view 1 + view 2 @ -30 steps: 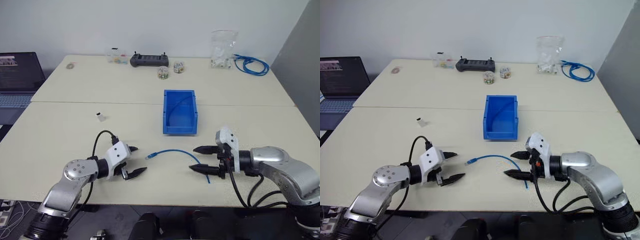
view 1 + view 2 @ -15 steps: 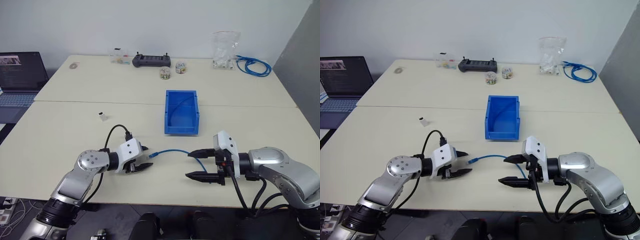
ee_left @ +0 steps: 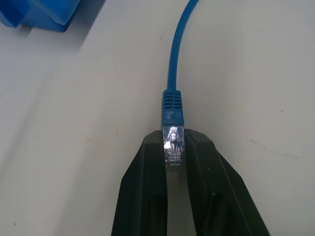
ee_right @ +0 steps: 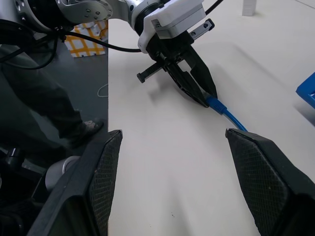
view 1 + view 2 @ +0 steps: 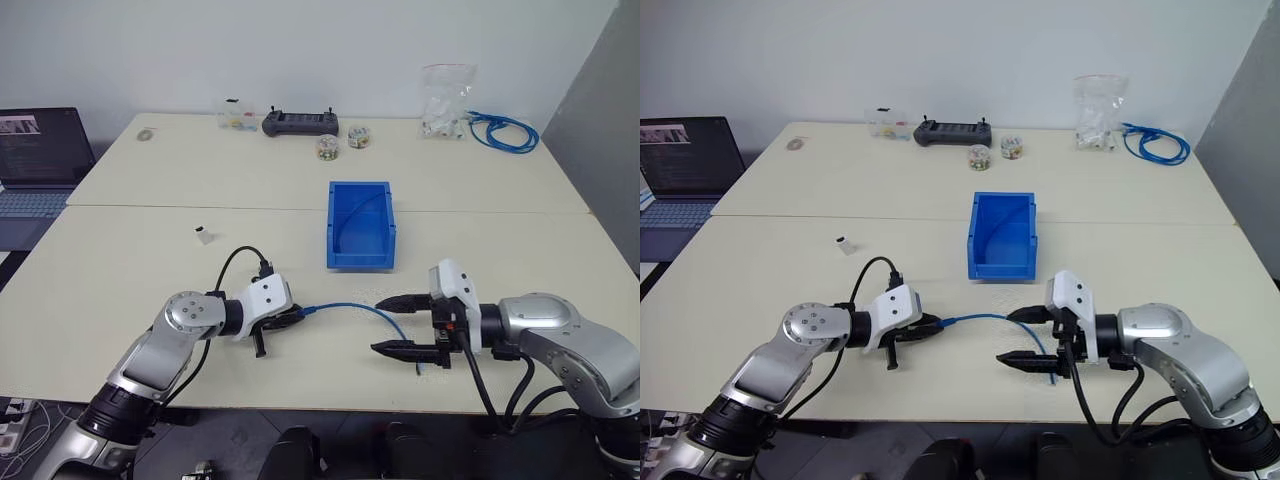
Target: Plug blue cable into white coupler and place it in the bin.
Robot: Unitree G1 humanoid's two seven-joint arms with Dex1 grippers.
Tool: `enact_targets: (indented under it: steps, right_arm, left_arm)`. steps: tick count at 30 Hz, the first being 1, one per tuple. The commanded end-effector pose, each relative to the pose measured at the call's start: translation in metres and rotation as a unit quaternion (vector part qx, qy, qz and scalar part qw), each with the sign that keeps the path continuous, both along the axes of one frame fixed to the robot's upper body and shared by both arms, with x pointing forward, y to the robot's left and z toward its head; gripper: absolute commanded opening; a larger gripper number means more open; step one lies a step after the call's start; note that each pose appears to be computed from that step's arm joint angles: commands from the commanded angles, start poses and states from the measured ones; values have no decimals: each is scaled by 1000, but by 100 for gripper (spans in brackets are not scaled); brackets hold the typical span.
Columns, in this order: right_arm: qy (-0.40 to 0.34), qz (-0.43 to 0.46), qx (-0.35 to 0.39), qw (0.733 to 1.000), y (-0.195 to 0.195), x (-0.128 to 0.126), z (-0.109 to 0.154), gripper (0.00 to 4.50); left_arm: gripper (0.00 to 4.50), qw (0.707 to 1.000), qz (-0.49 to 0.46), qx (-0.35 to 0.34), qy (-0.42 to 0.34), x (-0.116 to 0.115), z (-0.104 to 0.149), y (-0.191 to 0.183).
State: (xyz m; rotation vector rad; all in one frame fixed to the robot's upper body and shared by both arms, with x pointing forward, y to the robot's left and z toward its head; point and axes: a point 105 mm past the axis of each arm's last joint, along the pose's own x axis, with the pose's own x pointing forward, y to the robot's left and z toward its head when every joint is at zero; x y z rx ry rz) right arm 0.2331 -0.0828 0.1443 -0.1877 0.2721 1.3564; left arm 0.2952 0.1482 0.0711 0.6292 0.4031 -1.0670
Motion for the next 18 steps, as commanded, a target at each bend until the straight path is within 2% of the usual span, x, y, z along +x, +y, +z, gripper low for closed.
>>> enact_targets:
  steps: [1, 8, 12, 18]
  right_arm:
    - [-14, -2, 3, 1000, -1, -2, 7, 358]
    - [-13, 2, -3, 1000, -3, -6, 7, 358]
    - [28, 16, 39, 999, 1, -19, 18, 358]
    - [50, -4, 83, 995, 7, -23, 27, 358]
  left_arm:
    - [24, 997, 29, 23, 67, -7, -19, 16]
    - [24, 993, 16, -47, 108, -6, 9, -5]
    - [24, 988, 1, -103, 118, -1, 34, -27]
    - [24, 969, -41, -192, 150, -5, 72, -60]
